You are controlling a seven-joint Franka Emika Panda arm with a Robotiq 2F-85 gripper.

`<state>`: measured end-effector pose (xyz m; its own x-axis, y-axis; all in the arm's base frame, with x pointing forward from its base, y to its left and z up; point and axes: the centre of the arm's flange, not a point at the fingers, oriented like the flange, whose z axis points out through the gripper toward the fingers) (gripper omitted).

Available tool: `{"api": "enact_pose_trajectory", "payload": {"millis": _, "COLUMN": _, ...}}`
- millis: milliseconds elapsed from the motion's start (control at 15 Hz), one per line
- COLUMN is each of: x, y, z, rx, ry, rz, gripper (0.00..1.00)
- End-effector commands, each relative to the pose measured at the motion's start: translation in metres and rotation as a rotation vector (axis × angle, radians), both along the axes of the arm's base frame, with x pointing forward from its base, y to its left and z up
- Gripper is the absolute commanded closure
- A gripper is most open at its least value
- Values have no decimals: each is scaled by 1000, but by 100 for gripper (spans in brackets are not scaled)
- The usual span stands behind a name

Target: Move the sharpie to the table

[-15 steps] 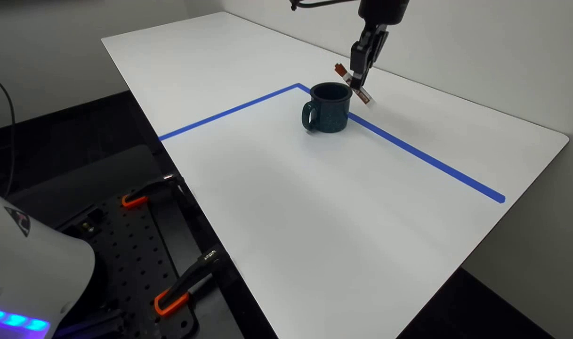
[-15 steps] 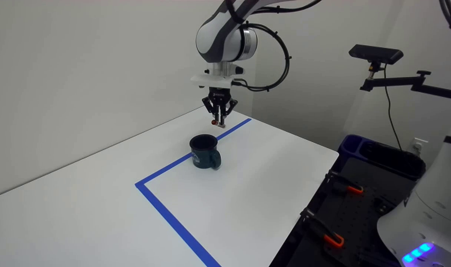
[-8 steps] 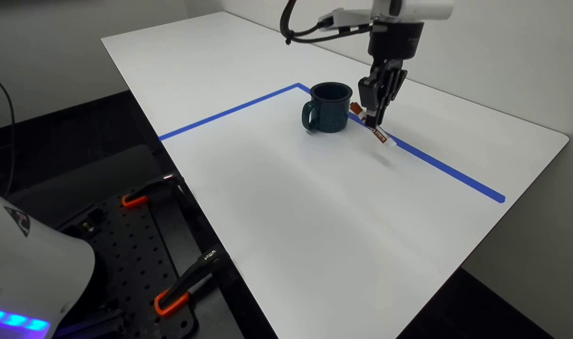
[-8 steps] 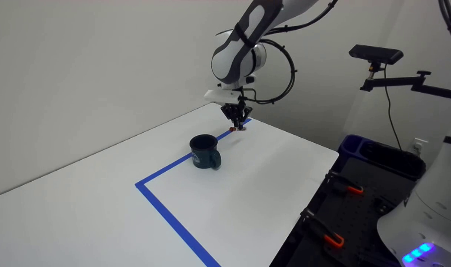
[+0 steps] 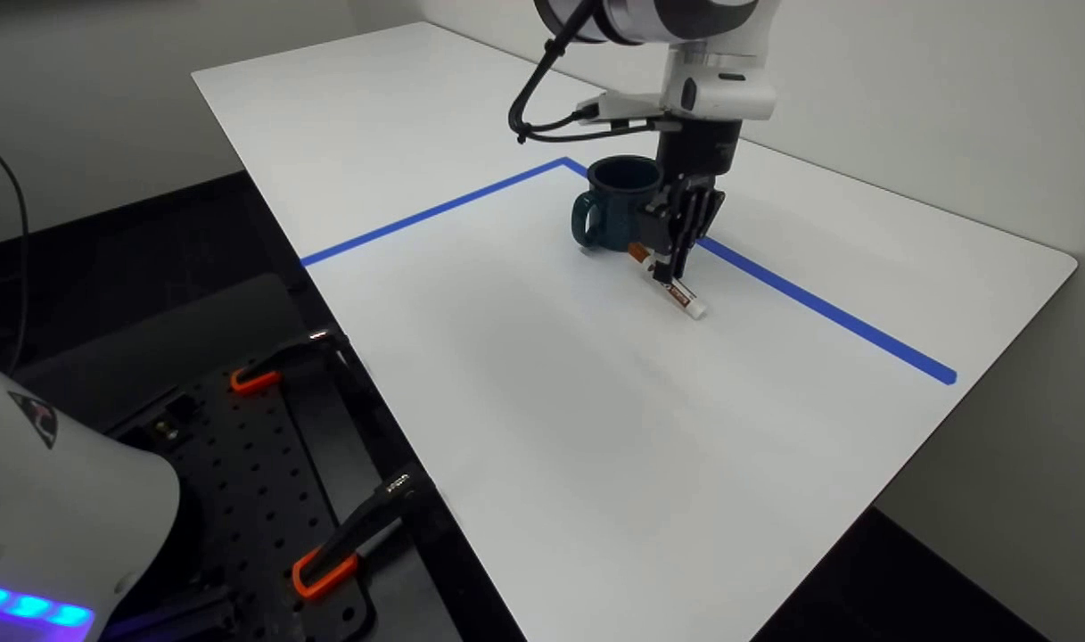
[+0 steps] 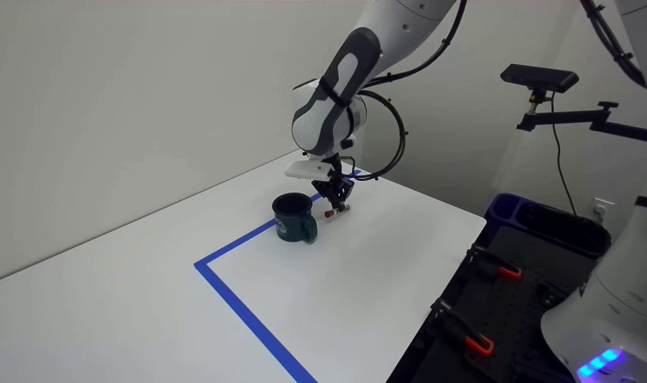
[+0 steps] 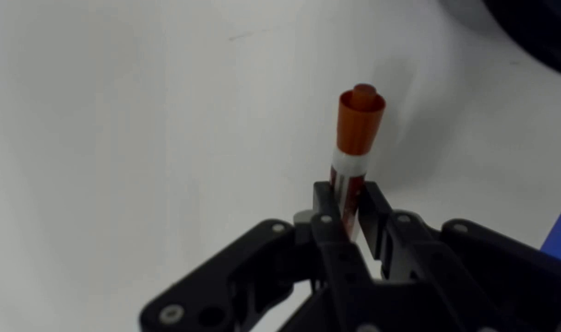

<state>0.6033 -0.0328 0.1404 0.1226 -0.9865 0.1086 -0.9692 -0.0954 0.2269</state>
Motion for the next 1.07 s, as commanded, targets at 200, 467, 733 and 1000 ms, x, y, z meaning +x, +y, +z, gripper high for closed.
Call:
{"api": "enact_pose_trajectory", "payload": {"millis": 200, "x": 19, "y": 3, "z": -4, "rx": -9, "ry": -35, "rz": -21, "gripper": 55}}
{"api": "enact_pose_trajectory", "payload": {"millis": 467, "x": 20, "y": -1, "z": 9, "rx": -1, "ry": -75, "rz": -28, "gripper": 26}}
{"api": "enact_pose_trajectory", "payload": {"millis": 733, "x": 18, "y": -10, "z": 37, "rx": -13, "ry": -137, "rz": -34, "gripper": 0}}
{"api": "enact_pose_trajectory", "payload": {"millis": 1000, "x": 21, "y": -15, "z": 82, "rx": -51, "ry": -193, "rz": -14, "gripper": 0}}
